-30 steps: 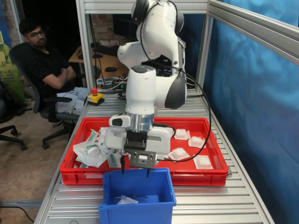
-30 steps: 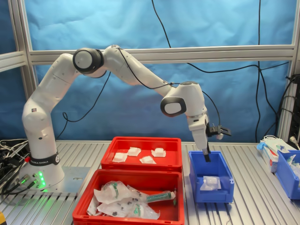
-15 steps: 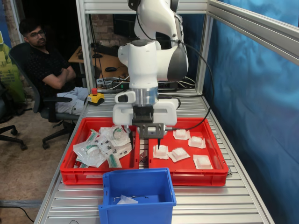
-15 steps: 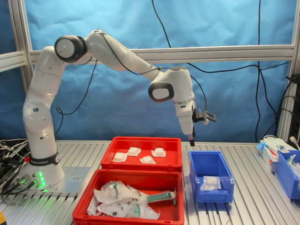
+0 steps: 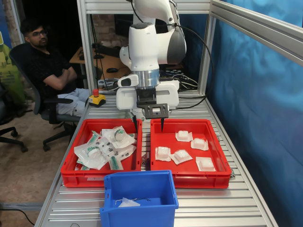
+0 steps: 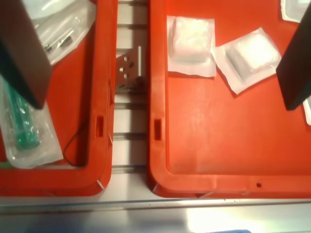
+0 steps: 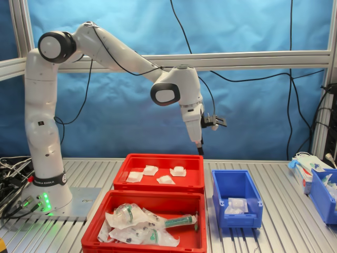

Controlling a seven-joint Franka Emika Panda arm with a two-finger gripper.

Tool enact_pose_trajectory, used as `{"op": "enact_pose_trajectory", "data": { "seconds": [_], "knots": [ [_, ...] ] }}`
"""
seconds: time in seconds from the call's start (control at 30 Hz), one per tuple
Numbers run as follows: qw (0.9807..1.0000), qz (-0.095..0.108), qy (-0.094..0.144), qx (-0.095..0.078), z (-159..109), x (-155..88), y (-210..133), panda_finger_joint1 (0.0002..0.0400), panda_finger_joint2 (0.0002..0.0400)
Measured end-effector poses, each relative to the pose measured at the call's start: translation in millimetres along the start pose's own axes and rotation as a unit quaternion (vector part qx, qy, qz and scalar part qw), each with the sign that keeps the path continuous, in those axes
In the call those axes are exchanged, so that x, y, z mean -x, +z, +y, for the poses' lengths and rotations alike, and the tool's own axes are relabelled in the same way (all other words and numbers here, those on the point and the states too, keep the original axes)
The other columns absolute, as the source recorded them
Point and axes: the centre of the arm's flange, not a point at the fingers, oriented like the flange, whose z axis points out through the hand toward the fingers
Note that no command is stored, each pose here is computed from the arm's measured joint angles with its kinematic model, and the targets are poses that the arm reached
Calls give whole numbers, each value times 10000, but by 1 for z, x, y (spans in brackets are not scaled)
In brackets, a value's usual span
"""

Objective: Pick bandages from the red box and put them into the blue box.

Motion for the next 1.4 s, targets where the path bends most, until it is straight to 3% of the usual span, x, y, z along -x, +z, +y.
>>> {"op": "enact_pose_trajectory", "data": {
  "seconds": [0.7,1.4],
  "knots": [
    [9999,-43,-61,105,10,5,5,400,400],
    [9999,-124,11,24,12,-3,6,400,400]
  ]
}}
